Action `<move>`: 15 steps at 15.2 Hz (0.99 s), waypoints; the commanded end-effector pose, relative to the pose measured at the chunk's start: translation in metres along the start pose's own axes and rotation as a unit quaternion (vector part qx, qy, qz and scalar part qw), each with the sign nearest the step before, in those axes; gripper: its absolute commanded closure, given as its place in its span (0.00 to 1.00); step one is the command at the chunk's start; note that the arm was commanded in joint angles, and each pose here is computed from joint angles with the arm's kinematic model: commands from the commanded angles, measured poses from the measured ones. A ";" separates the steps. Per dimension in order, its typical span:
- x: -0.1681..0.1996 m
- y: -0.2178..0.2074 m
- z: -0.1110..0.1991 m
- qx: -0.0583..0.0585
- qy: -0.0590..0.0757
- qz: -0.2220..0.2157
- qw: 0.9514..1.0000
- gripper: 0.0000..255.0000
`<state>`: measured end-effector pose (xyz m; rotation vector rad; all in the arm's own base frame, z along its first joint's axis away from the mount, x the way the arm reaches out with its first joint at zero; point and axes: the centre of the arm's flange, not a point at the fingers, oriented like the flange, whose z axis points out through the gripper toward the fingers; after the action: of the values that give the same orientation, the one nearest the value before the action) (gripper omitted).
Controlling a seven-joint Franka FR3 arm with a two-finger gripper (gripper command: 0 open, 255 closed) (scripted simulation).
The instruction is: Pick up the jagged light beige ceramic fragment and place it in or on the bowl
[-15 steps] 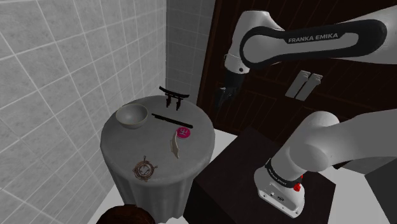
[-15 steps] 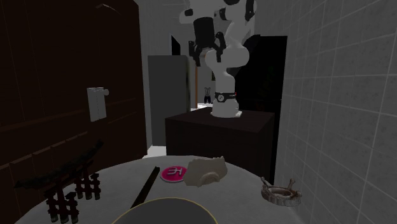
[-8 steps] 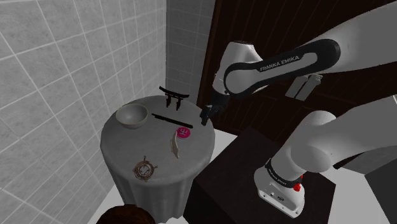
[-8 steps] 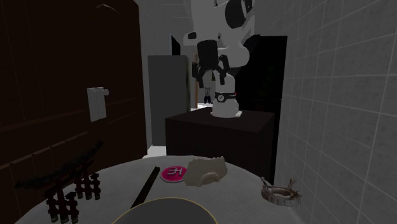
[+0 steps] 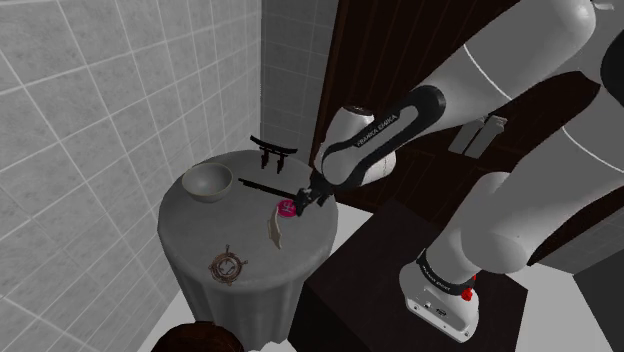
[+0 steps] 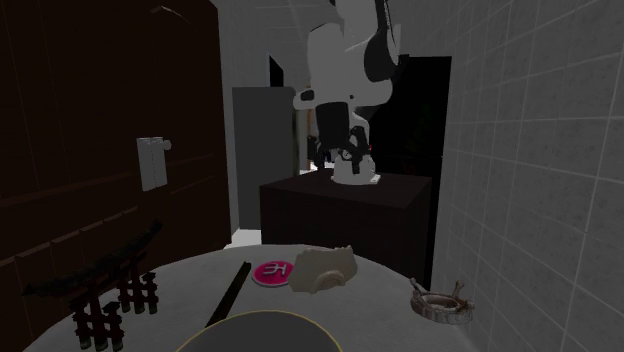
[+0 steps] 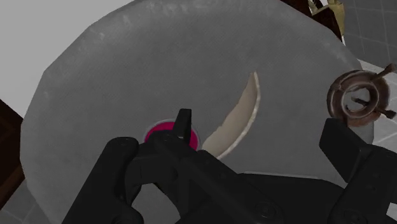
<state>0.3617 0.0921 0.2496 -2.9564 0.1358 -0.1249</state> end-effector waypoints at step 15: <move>0.040 -0.021 0.160 0.018 0.056 0.034 0.998 0.00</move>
<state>0.4165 0.1348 0.1041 -2.9059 0.2455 -0.2793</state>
